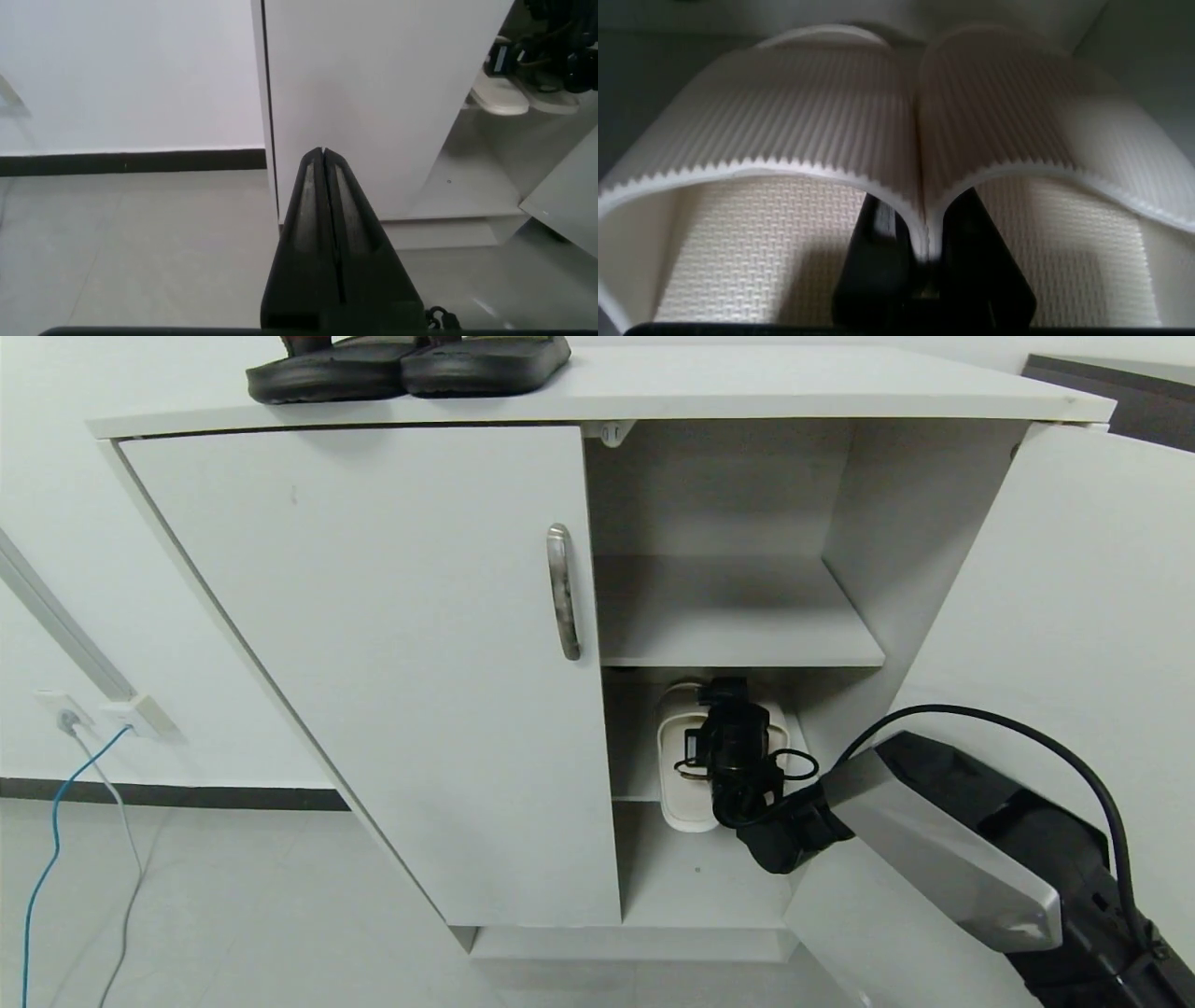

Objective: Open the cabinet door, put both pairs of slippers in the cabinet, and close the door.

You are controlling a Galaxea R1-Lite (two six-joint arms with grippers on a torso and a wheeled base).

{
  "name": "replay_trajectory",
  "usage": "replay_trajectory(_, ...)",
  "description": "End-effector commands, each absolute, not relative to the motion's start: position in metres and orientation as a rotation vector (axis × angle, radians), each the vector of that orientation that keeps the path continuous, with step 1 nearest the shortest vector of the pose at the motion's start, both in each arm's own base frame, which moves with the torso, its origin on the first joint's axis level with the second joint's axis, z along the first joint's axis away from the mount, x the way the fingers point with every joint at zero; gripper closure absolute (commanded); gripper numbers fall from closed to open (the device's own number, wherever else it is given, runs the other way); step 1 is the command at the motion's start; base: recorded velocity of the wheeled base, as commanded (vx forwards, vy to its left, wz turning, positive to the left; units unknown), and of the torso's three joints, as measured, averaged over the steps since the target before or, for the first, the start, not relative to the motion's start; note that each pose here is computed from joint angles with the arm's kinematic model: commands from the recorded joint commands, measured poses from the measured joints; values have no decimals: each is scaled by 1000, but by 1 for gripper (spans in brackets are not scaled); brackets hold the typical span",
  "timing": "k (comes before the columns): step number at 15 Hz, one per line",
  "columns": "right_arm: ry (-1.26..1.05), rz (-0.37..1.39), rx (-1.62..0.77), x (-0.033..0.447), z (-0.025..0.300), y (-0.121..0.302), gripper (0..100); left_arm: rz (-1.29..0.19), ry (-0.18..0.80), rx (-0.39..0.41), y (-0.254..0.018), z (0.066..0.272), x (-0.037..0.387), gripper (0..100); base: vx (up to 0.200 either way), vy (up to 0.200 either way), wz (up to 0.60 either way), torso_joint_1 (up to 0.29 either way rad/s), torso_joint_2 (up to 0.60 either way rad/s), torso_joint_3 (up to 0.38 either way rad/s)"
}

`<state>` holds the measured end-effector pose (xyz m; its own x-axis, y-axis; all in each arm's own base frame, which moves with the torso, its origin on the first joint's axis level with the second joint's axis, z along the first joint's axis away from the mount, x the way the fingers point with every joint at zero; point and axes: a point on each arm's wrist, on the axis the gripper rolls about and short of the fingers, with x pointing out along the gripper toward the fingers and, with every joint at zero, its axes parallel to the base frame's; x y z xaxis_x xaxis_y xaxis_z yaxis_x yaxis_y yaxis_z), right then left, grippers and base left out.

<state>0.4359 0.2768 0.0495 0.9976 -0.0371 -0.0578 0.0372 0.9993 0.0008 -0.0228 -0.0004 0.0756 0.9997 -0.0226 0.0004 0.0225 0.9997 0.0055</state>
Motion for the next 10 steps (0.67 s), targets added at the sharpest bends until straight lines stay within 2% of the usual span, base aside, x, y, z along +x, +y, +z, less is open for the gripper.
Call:
replay_trajectory(1,51,-29,5,431,57,278,100,-23,1,5,0,76,-23,100,0,0,0,0,0,0)
replay_trajectory(10,43,-27,6,452,48,276,100,-23,1,5,0,76,-23,100,0,0,0,0,0,0)
